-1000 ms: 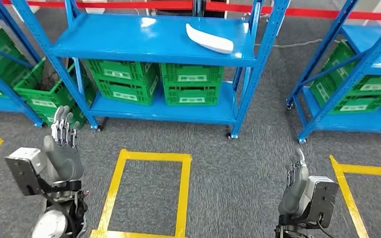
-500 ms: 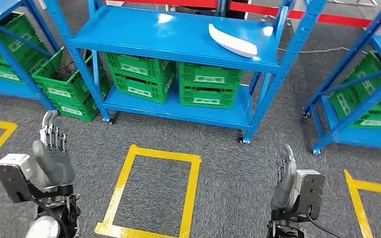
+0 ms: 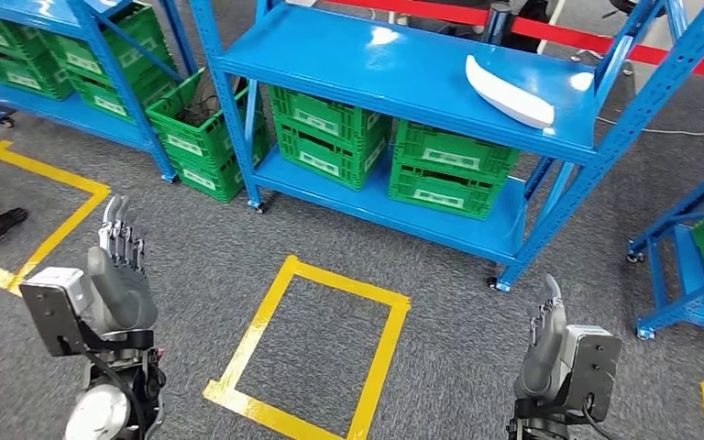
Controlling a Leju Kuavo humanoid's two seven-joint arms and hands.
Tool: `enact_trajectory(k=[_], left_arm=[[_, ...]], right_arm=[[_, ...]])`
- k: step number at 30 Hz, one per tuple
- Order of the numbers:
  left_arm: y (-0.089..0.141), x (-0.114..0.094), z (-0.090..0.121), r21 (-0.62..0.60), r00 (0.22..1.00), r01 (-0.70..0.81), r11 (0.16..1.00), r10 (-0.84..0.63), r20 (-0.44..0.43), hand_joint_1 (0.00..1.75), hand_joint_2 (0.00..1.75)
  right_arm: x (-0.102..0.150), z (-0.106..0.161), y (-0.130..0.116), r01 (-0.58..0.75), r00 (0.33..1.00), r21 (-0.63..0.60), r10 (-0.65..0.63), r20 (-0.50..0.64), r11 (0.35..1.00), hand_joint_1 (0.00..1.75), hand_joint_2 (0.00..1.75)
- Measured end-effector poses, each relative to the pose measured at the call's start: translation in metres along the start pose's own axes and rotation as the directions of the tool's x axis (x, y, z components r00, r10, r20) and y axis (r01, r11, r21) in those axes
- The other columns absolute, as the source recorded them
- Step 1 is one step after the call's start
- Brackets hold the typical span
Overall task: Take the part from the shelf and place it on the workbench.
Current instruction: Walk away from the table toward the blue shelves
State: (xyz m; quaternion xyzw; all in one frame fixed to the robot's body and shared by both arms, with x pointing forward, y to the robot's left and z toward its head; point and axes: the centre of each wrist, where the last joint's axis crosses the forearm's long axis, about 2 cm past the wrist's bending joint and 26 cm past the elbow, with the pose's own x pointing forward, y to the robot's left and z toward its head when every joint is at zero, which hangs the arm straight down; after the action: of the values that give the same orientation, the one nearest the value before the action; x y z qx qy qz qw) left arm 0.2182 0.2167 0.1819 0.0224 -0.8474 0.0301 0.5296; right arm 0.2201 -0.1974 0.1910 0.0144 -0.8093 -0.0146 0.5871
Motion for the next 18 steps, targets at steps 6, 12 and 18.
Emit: enact_trajectory(k=[6,12,18], left_arm=[[-0.0005,-0.0018,-0.0005,-0.016,1.000,-0.012,1.000,0.012,-0.002,0.00,0.00],[-0.0006,-0.0015,-0.0012,-0.026,1.000,-0.019,0.999,0.020,0.011,0.00,0.00],[-0.0006,-0.0015,-0.0012,-0.027,1.000,-0.019,0.999,0.020,0.013,0.00,0.00]], right_arm=[[-0.0015,0.0019,0.0002,0.021,1.000,0.001,-0.021,-0.008,1.000,0.00,0.00],[-0.0013,0.0014,0.0004,0.028,1.000,0.004,-0.028,-0.001,1.000,0.00,0.00],[-0.0010,0.0008,0.0005,0.028,1.000,0.005,-0.028,0.003,1.000,0.00,0.00]])
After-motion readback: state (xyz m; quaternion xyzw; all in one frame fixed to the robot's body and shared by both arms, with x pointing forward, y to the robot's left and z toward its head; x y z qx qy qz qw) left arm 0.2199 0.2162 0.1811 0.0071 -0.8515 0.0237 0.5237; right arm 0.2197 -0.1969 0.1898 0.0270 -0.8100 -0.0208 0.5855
